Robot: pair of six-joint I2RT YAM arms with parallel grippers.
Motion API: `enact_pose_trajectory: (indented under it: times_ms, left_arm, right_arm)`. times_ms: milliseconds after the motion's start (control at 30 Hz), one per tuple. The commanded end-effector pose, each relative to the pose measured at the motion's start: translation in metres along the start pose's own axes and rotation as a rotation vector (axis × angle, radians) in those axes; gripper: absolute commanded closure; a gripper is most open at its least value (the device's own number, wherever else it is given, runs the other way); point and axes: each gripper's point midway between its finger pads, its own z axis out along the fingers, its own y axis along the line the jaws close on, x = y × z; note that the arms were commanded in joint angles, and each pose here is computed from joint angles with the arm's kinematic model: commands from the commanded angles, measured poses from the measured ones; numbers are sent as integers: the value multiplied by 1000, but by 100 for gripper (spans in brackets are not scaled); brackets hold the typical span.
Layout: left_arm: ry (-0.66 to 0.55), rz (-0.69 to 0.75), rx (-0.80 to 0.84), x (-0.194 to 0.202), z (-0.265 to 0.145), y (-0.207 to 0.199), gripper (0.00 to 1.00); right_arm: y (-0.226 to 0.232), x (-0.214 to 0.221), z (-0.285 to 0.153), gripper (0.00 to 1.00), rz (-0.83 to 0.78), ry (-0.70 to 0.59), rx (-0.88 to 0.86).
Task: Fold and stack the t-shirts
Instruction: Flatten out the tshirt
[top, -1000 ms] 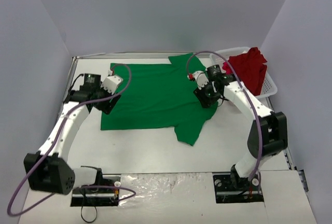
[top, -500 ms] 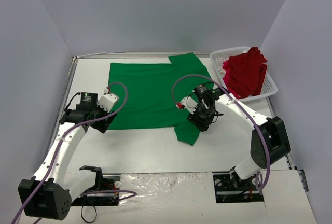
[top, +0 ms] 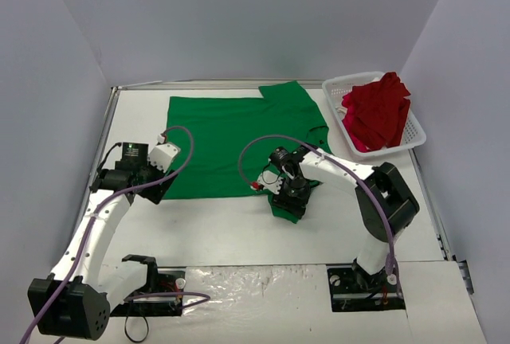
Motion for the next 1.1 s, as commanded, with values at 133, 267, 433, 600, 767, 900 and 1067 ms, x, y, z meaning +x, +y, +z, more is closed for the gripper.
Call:
enact_pose_trajectory:
  times_ms: [133, 267, 433, 600, 767, 900, 1067]
  left_arm:
    - [1, -20, -26, 3, -4, 4, 32]
    - [0, -20, -28, 3, -4, 5, 31]
    - [0, -17, -34, 4, -3, 6, 31]
    - [-6, -13, -35, 3, -4, 5, 32]
    - [-12, -7, -41, 3, -2, 7, 31]
    - [-13, -2, -45, 3, 0, 8, 32]
    - [-19, -1, -46, 3, -1, 7, 32]
  right_arm:
    - [-5, -7, 12, 54, 8, 37, 1]
    - [1, -12, 18, 53, -11, 49, -14]
    - [2, -6, 29, 69, -10, 100, 8]
    - [2, -2, 28, 100, 0, 106, 19]
    - [1, -2, 10, 100, 2, 69, 59]
    - [0, 0, 0, 100, 11, 61, 78]
    - [-5, -5, -21, 100, 27, 23, 112]
